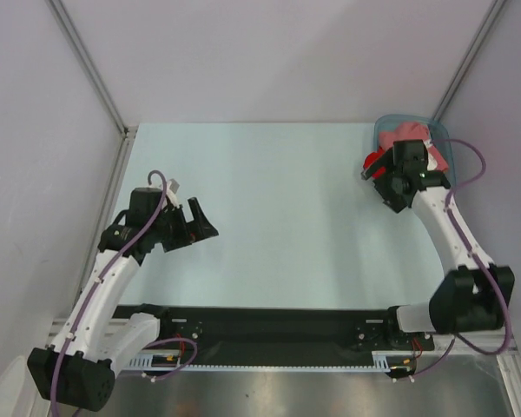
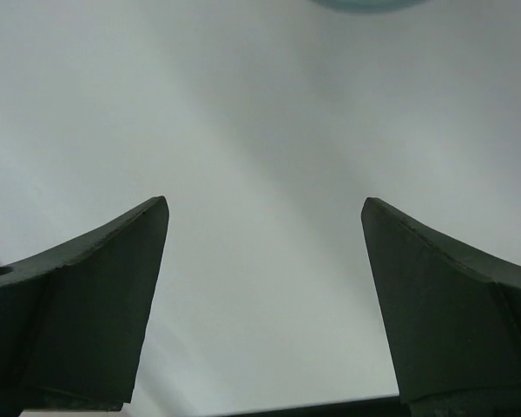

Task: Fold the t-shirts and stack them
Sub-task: Grab the tshirt from the pile, then move the tshirt to the center of the board, then flatten the tshirt out

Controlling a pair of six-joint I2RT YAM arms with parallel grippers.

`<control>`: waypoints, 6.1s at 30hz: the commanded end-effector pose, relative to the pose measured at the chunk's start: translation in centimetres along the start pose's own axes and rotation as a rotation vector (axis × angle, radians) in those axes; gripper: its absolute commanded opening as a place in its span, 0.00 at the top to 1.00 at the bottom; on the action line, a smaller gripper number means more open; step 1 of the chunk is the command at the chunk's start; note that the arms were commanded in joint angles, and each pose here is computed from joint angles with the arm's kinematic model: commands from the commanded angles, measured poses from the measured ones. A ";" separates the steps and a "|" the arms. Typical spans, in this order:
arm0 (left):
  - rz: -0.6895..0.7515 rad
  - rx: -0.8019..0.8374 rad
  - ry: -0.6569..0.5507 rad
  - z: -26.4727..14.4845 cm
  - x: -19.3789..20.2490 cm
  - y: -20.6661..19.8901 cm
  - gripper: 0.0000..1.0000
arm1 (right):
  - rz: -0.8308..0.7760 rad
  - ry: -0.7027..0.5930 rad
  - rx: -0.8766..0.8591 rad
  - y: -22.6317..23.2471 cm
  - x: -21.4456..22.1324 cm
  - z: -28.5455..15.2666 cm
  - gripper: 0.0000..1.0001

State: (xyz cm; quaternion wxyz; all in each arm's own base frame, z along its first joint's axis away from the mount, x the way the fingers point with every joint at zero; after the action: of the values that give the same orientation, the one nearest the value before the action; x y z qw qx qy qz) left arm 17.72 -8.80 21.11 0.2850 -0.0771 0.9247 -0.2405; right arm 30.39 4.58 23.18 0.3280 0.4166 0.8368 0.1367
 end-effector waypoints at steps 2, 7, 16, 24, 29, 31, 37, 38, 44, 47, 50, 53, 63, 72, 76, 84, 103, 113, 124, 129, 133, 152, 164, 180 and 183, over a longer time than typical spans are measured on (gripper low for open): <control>0.233 0.166 -0.149 -1.7 -4.1 -3.0 0.01 | 0.017 -0.268 0.037 2.7 -7.4 2.3 0.09; 0.312 0.163 -0.111 0.0 -6.1 -3.2 0.11 | 0.023 -0.394 0.177 2.0 -12.0 7.9 0.16; 0.412 0.062 -0.109 0.1 -7.4 -2.9 0.17 | 0.086 -0.432 0.240 1.1 -14.4 13.7 0.31; 0.500 -0.024 -0.097 0.0 -7.6 -3.4 0.38 | 0.100 -0.498 0.229 3.1 -18.1 13.6 0.96; 0.542 -0.085 -0.112 0.2 -7.9 -3.9 0.42 | 0.044 -0.689 0.121 8.9 -23.5 5.1 1.00; 0.558 -0.065 -0.107 0.2 -7.6 -4.6 0.21 | -0.040 -0.789 -0.006 13.1 -24.7 -0.8 1.00; 0.506 0.087 -0.116 -1.1 -6.5 -6.6 0.00 | -0.280 -0.872 -0.339 21.8 -17.8 -14.6 1.00; 0.482 0.096 -0.128 -1.7 -6.5 -6.8 0.00 | -0.313 -0.851 -0.366 22.2 -16.3 -15.4 1.00; 0.405 0.151 -0.158 -3.5 -5.9 -7.6 0.00 | -0.471 -0.463 -0.652 20.1 -1.4 -18.2 0.92; 0.392 0.184 -0.167 -4.3 -5.2 -7.7 0.00 | -0.579 -0.141 -0.824 15.8 6.7 -16.5 0.28; 0.376 0.165 -0.172 -5.3 -4.8 -7.4 0.00 | -0.568 0.138 -0.832 10.5 11.7 -15.5 0.00; 0.374 0.174 -0.147 -5.1 -4.7 -7.6 0.03 | -0.585 0.208 -0.659 6.0 12.6 -13.3 0.00; 0.357 0.102 0.425 6.4 4.3 -7.7 0.28 | -0.556 0.551 -0.403 -1.9 16.1 -3.8 0.68; 0.423 0.048 0.616 10.0 10.2 -7.6 0.23 | -0.571 0.744 -0.404 -2.6 21.8 -0.7 0.41; 0.392 0.074 0.646 10.7 11.6 -7.0 0.19 | -0.552 0.763 -0.419 -2.9 23.3 0.2 0.36; 0.389 -0.014 0.649 12.4 12.5 -5.3 0.44 | -0.538 0.759 -0.344 -2.7 25.5 2.4 0.49; 0.398 -0.060 0.530 13.7 10.8 -5.9 0.28 | -0.508 0.757 -0.225 -2.5 27.2 5.9 0.82; 0.505 -0.145 0.317 10.0 4.5 -8.3 1.00 | -0.781 0.436 -0.136 -0.9 19.2 2.9 1.00; 0.445 -0.181 -0.378 -9.1 -12.6 -11.3 1.00 | -0.600 -0.289 -0.108 4.9 -3.0 -9.0 1.00; 0.471 -0.121 -0.550 -16.0 -13.4 -12.0 1.00 | -0.582 -0.422 -0.221 4.8 -5.0 -15.7 1.00; 0.467 -0.042 -0.647 -20.0 -12.1 -11.5 1.00 | -0.507 -0.489 -0.333 2.0 -4.6 -21.1 1.00; 0.364 -0.251 -0.396 -10.2 -15.3 -10.0 1.00 | -0.490 -0.255 -0.416 7.4 -2.1 -13.1 1.00; 0.226 -0.133 -0.500 -7.6 -23.3 -9.8 1.00 | -0.486 -0.323 -0.434 14.8 -6.3 -9.2 1.00; 0.431 0.437 -0.734 -22.7 -9.8 -13.6 1.00 | -0.472 -0.509 -0.639 3.7 -3.8 -25.8 1.00; 0.443 0.448 -0.800 -24.3 -8.8 -13.5 1.00 | -0.463 -0.515 -0.662 3.0 -3.6 -26.8 1.00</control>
State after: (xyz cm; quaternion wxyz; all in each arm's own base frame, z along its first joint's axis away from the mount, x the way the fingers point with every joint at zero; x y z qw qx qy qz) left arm 11.59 -7.61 48.30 0.6512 0.0723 0.6978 -0.2895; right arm 15.42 4.86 47.11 0.6706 0.1136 0.6974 0.2258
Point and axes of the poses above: each gripper's point midway between its finger pads, its own z axis out along the fingers, its own y axis along the line the jaws close on, x = y × z, the point moved 6 cm from there along -z, back along the fingers, and after that the axes turned 4 degrees about z, right-handed, at the moved point
